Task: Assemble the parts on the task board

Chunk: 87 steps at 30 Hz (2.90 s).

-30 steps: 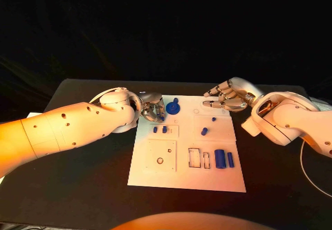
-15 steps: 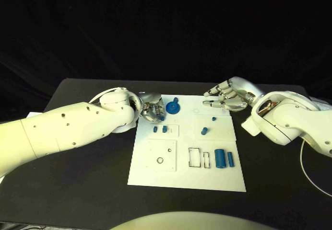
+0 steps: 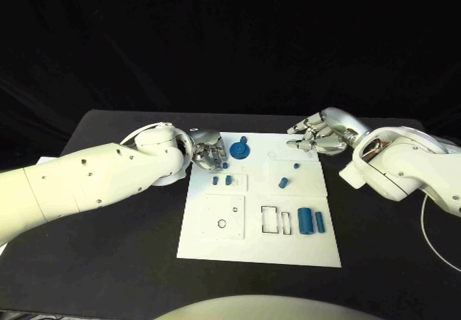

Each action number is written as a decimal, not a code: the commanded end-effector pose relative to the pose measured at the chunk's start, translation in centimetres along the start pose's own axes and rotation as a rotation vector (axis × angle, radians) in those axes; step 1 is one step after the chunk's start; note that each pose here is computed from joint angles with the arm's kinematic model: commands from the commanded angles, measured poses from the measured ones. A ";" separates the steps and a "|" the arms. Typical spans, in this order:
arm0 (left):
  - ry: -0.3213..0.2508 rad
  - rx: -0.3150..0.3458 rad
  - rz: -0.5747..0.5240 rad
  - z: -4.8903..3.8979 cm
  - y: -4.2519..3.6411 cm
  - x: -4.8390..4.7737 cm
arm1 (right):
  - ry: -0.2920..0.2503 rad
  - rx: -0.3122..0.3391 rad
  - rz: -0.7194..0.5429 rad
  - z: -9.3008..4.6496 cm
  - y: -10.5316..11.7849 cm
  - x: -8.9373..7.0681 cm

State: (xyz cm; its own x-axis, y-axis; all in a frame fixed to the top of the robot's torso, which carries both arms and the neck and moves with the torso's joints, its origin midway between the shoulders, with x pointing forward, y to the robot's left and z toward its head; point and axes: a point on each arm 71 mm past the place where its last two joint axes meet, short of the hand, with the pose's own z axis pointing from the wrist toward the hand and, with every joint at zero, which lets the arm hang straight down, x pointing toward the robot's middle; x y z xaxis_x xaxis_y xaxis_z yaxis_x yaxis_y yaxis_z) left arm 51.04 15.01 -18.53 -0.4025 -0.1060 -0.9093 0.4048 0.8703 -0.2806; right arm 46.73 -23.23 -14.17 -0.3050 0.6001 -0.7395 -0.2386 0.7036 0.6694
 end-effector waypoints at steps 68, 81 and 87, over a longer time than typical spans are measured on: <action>-0.328 0.164 -1.499 -6.35 4.32 -0.94 | 0.127 -0.042 -0.806 1.6 -0.6 5.7; -0.331 0.155 -1.498 -6.35 4.66 -0.94 | 0.028 -0.074 -0.748 0.1 0.9 3.8; -0.329 0.147 -1.498 -6.31 4.71 -0.90 | 0.019 -0.092 -0.724 -0.6 2.0 3.5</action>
State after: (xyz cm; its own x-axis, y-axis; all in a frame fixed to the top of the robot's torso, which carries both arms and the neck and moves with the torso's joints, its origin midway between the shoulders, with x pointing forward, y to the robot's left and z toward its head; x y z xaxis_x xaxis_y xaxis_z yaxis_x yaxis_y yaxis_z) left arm 48.16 22.41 -17.12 -0.3028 -0.9331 0.1940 -0.1057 -0.1694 -0.9799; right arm 44.82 -20.15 -15.57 -0.0626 -0.0385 -0.9973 -0.4695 0.8829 -0.0046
